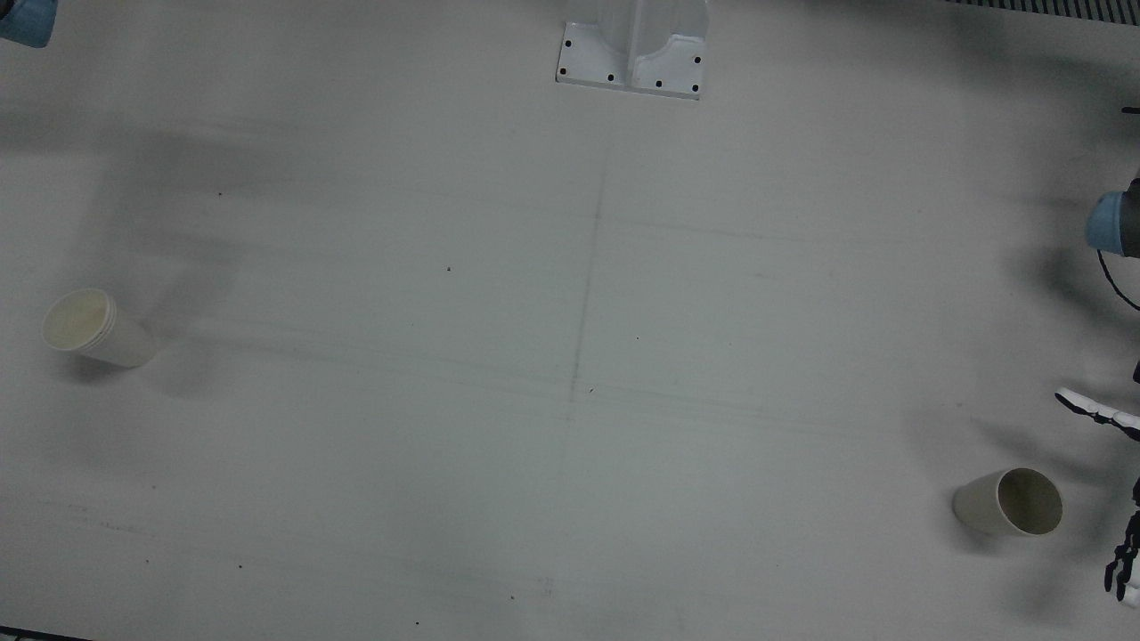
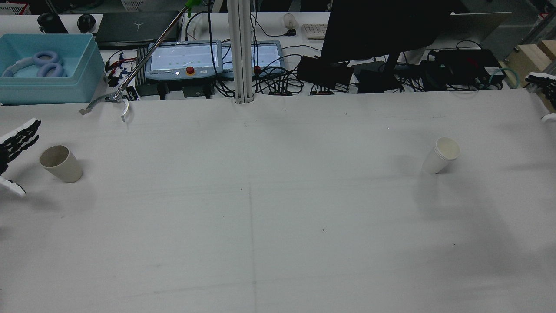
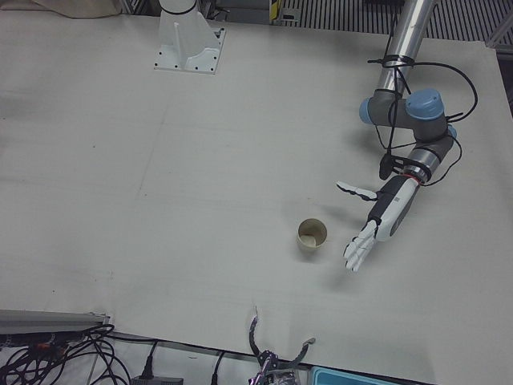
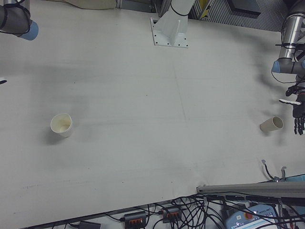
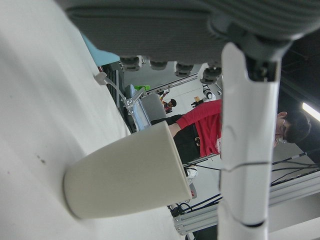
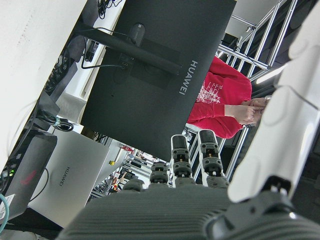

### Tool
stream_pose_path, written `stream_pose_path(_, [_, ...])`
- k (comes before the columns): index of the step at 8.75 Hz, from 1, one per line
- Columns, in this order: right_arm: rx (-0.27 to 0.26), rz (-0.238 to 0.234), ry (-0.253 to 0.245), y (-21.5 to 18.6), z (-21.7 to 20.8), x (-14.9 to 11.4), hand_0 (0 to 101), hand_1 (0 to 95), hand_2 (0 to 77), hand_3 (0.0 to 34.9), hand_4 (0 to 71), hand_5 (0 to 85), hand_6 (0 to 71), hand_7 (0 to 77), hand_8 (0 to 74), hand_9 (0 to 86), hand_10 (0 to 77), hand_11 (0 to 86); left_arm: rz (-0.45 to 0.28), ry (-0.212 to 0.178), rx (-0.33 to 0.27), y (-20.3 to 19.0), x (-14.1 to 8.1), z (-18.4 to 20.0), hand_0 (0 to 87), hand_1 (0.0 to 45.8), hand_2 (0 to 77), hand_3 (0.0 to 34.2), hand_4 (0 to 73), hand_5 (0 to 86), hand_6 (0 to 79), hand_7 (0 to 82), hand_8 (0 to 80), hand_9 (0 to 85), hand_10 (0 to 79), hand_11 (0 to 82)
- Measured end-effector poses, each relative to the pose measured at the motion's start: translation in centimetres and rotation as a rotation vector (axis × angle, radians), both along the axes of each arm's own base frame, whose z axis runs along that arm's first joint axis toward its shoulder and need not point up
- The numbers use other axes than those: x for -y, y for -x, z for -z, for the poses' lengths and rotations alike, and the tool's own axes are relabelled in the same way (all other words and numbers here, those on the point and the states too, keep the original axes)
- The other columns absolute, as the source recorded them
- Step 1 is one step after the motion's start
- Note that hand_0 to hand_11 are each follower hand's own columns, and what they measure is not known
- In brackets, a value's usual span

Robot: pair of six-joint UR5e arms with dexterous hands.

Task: Pour water
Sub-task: 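Move the left hand toward the beige paper cup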

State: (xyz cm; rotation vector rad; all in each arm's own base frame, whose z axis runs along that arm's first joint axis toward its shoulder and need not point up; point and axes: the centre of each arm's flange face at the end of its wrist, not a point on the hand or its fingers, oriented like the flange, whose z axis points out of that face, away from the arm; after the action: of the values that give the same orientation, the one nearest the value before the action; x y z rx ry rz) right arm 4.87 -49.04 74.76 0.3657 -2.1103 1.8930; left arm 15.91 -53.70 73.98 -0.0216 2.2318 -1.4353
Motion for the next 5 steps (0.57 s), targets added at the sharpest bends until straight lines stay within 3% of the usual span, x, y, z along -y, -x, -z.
stream_pose_path(3, [-0.004,0.001,-0.002,0.1,0.1,0.1,51,11.5,0.5,0.0,20.2,17.5,13.6,21.3,6.5,7.6,0.5,0.5,-0.015,-0.022,0.065,-3.6,1.4,0.8,68.9,17.5,0.5,4.1,13.1,0.0,0.0,4.9,0.5,0.5,0.5,2.7])
stream_pose_path(5, [-0.005,0.002,-0.003,0.1,0.2,0.1,51,9.3,0.5,0.0,20.2,17.5,14.7,21.3,6.5,7.6,0.5,0.5,-0.014,-0.009,0.089,-3.9,1.5,0.7,67.2,17.5,0.5,4.0,14.7,0.0,0.5,4.9,0.5,0.5,0.5,2.7])
